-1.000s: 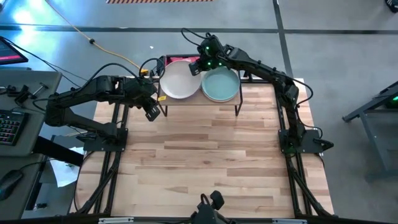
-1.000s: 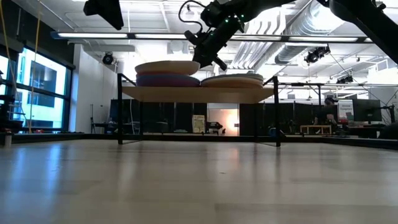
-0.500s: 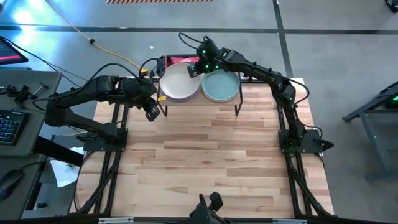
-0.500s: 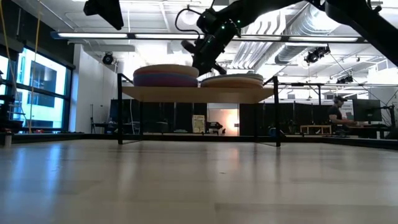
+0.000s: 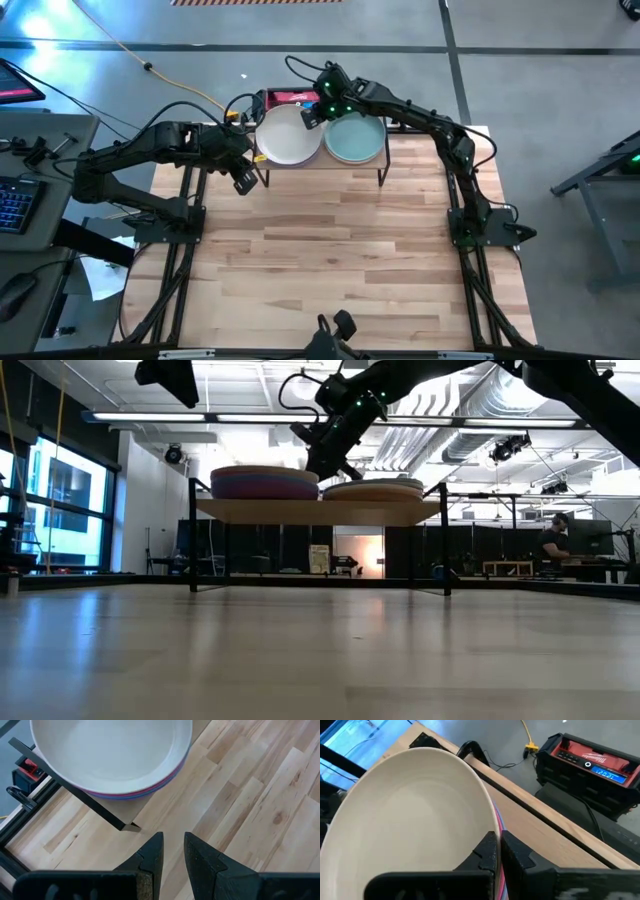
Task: Place and stack plates onto a shelf
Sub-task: Stack the light grey plate on top of the pink stacked plates on the shelf
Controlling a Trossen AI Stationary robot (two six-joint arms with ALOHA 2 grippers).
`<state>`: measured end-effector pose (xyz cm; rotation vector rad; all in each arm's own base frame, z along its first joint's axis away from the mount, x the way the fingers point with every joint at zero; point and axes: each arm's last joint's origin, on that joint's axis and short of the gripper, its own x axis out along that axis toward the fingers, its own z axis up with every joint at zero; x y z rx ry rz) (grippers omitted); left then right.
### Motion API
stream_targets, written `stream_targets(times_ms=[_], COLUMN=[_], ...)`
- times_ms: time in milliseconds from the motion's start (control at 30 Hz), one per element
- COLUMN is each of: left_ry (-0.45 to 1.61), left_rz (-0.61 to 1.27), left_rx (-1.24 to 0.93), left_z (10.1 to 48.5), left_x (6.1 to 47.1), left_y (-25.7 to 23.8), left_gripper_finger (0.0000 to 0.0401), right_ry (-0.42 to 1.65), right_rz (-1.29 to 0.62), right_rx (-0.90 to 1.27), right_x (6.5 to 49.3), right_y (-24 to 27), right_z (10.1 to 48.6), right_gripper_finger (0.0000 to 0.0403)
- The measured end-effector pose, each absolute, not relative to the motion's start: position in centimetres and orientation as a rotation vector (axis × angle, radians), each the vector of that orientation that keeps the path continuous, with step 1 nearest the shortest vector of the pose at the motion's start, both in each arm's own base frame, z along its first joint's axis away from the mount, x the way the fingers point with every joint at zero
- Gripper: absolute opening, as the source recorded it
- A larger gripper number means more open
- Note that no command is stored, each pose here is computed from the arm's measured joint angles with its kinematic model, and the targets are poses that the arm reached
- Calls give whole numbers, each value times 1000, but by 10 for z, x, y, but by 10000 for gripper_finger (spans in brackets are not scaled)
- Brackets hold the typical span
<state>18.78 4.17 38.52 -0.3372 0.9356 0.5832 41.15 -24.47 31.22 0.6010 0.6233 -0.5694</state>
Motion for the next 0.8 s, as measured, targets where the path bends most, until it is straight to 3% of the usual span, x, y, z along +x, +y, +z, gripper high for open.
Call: stream_targets(times_ms=[800], left_ry=[960], left_rz=[544], left_rx=[-242], left_z=[385], left_x=[188], left_y=[42], left_gripper_finger=[67], right_ry=[636], right_rz=[-557], right_rx=[610], right_x=[411], right_y=[-244], right_z=[311], right_gripper_finger=[1])
